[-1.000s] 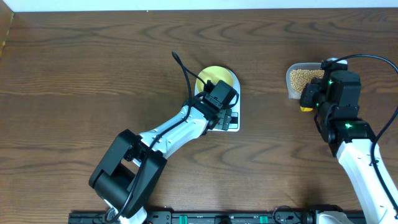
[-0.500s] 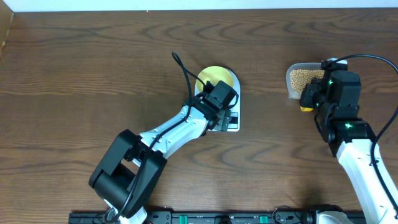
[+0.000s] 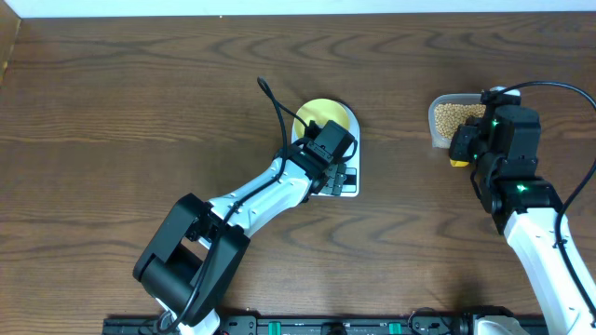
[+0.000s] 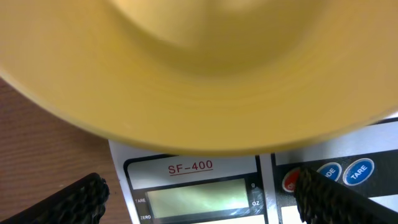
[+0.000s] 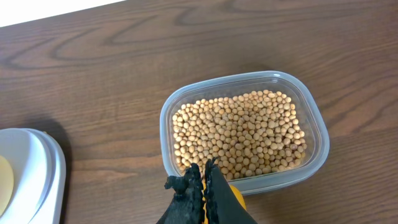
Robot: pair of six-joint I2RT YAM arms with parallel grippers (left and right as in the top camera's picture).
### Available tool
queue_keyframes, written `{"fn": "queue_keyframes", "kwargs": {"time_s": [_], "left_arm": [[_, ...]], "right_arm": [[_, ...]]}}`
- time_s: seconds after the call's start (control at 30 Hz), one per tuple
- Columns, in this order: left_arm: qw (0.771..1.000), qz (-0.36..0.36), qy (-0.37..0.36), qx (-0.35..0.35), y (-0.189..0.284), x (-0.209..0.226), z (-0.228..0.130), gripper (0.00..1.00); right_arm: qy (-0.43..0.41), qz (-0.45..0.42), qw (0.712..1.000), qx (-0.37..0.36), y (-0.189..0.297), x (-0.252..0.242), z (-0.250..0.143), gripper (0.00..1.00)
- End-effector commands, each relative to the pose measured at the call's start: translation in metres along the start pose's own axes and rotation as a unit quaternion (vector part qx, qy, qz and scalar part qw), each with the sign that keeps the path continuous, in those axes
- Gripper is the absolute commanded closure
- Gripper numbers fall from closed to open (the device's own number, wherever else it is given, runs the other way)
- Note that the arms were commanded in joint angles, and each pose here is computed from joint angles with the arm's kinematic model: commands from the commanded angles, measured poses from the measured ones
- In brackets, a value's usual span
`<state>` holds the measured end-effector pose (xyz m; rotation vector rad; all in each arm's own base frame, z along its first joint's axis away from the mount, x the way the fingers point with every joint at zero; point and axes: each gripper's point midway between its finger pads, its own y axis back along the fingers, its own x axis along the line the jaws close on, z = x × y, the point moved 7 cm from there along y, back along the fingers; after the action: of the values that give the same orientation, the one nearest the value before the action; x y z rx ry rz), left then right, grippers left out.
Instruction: Scoop item into bowl and weigh 50g on scale
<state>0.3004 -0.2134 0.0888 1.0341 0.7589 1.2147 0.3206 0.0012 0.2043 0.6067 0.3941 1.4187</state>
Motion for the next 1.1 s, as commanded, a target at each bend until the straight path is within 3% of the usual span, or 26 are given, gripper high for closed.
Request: {"fn": "queue_keyframes", "kwargs": {"time_s": [0.0, 1.07], "left_arm": [[1.0, 0.012, 0.005, 0.008, -0.0034, 0.0025, -0.0039, 0.03], [1.0, 0.014, 0.004, 0.011, -0.0098, 0.0015, -0.0049, 0.02]], "right_arm": [[0.006, -0.009, 1.0, -0.007, 0.0002, -0.0034, 0.0055, 0.99], [0.006, -0.009, 1.0, -0.007, 0.0002, -0.0033, 0.0055, 0.99]]}}
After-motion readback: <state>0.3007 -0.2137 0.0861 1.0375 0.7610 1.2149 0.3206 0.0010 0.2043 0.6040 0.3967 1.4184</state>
